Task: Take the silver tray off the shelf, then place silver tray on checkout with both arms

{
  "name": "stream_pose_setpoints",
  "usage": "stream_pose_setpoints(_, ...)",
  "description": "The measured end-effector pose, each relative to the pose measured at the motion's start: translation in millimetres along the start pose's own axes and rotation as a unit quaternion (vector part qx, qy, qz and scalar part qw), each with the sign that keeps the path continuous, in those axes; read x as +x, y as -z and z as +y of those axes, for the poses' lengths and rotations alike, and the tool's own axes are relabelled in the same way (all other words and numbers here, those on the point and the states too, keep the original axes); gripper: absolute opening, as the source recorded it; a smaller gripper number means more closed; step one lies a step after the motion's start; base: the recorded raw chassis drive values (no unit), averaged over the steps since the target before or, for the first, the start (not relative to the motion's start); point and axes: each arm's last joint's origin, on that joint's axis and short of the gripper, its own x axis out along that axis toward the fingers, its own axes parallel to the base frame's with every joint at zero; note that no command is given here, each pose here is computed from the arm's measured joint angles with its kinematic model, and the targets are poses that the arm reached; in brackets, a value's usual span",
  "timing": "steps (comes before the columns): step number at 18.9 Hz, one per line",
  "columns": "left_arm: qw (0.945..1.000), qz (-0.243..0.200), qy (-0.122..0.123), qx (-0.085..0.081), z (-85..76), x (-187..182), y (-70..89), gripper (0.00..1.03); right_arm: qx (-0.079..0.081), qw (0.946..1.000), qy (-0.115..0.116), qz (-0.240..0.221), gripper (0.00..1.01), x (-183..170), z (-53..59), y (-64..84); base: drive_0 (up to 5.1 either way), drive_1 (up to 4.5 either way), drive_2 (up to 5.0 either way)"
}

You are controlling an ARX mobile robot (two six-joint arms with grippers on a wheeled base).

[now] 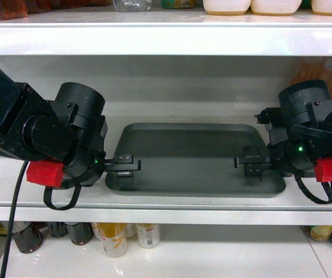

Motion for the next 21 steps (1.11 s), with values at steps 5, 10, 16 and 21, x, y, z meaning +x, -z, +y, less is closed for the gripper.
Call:
stream_pose_setpoints(5,0.9996,0.020,0.006,-0.021,1.4,1,-0.7,0.46,-0.002,0.9999,0.009,0.014,0.35,0,-0.3,0.6,0.0,0.00,0.0)
stream_pose_setpoints(10,0.9987,0.035,0.010,-0.036,0.7,1,2.5,0.14,0.003,0.9998,0.010,0.016,0.06,-1,-2.0,5.4,0.0,0.00,0.0)
stream_pose_setpoints(16,0.9986,0.027,0.019,-0.040,1.7,-5,11.0,0.03,0.011,0.9999,-0.001,-0.009,0.04,-6,-3.6,16.9,0.0,0.00,0.0)
stream_pose_setpoints(21,0.9990,0.008,0.010,-0.042,2.0,-28,32.2,0.03,0.009,0.9998,-0.003,-0.015,0.04,-28,-4.1,35.5,0.0,0.00,0.0)
